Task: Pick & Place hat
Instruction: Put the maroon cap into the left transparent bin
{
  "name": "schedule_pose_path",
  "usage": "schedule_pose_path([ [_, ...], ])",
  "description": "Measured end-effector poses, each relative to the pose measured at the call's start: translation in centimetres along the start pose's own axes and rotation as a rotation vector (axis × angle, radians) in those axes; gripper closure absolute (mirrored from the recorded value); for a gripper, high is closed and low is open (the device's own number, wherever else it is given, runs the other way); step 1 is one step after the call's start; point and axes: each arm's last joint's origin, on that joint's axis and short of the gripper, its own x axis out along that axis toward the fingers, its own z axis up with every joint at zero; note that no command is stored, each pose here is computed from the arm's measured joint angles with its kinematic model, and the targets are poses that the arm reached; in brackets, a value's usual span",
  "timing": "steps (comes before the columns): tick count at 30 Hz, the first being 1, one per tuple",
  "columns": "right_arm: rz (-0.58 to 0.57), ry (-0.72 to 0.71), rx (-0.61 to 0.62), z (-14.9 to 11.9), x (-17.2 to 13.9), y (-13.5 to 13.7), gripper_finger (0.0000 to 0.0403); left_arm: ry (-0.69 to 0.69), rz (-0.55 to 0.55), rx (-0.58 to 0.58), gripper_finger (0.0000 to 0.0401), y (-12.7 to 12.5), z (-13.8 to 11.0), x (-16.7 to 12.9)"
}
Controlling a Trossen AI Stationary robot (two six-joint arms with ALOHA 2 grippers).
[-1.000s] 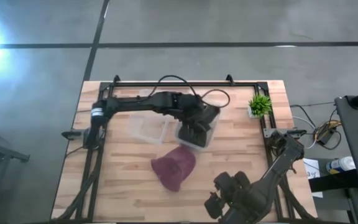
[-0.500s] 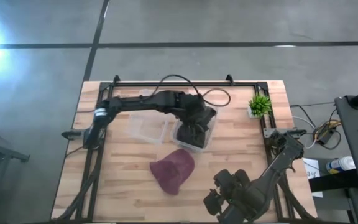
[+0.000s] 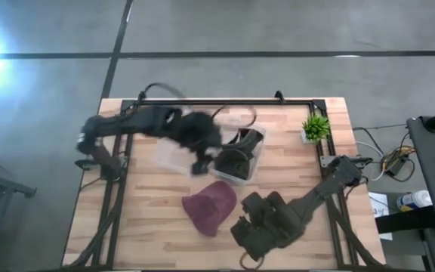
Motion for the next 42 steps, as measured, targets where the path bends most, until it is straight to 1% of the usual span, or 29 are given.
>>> schedule_pose_path([
  [1,0.012,0.000,0.007,0.4,0.4,0.2,0.0156,-0.010,-0.026,0.027,0.0224,-1.3,-0.5,-0.8],
  [3,0.037,0.002,0.044,0.8,1.5,0.6,0.0156,-0.002,-0.058,0.091,0.0225,-3.9,-2.0,-1.4],
  [5,0.055,0.034,0.101,1.0,2.9,0.8,0.0156,0.022,-0.051,0.140,0.0227,-6.4,-4.3,-1.3],
  [7,0.085,0.066,0.169,0.9,4.5,1.2,0.0156,0.030,-0.022,0.154,0.0227,-8.1,-6.9,-0.9],
  [9,0.115,0.078,0.246,0.2,6.2,1.4,0.0156,0.028,-0.042,0.138,0.0227,-9.5,-9.8,-0.2],
  [12,0.110,0.093,0.391,-1.2,8.7,1.1,0.0156,-0.012,-0.119,0.072,0.0227,-11.0,-13.5,1.9],
  [14,0.053,0.062,0.501,-2.2,10.2,0.1,0.0156,-0.040,-0.150,0.035,0.0227,-11.6,-15.6,3.5],
  [16,-0.004,-0.013,0.606,-3.1,11.7,-1.1,0.0156,-0.068,-0.164,0.001,0.0227,-11.8,-17.1,5.0],
  [18,-0.028,-0.084,0.666,-3.6,13.0,-2.1,0.0156,-0.054,-0.155,-0.026,0.0227,-11.7,-18.6,6.7],
  [20,-0.013,-0.119,0.672,-3.9,14.2,-2.7,0.0156,-0.020,-0.143,-0.041,0.0227,-11.7,-20.1,8.2],
  [23,-0.002,-0.129,0.642,-4.0,16.4,-3.7,0.0156,-0.001,-0.137,-0.045,0.0227,-11.6,-21.4,9.6],
  [27,0.032,-0.147,0.647,-4.3,18.3,-4.8,0.0156,0.076,-0.117,-0.068,0.0227,-11.5,-23.3,11.6],
  [31,0.058,-0.203,0.633,-4.8,19.1,-5.9,0.0156,0.050,-0.124,-0.103,0.0227,-11.7,-23.5,12.7],
  [35,0.071,-0.238,0.618,-5.0,19.5,-7.3,0.0156,0.079,-0.093,-0.112,0.0227,-11.6,-23.9,14.0],
  [37,0.117,-0.261,0.617,-5.1,19.7,-7.8,0.0156,0.097,-0.079,-0.116,0.0227,-11.4,-24.2,14.6],
  [42,0.314,-0.308,0.612,-4.4,20.8,-8.8,0.0156,0.140,-0.051,-0.117,0.0227,-11.2,-24.8,16.2],
])
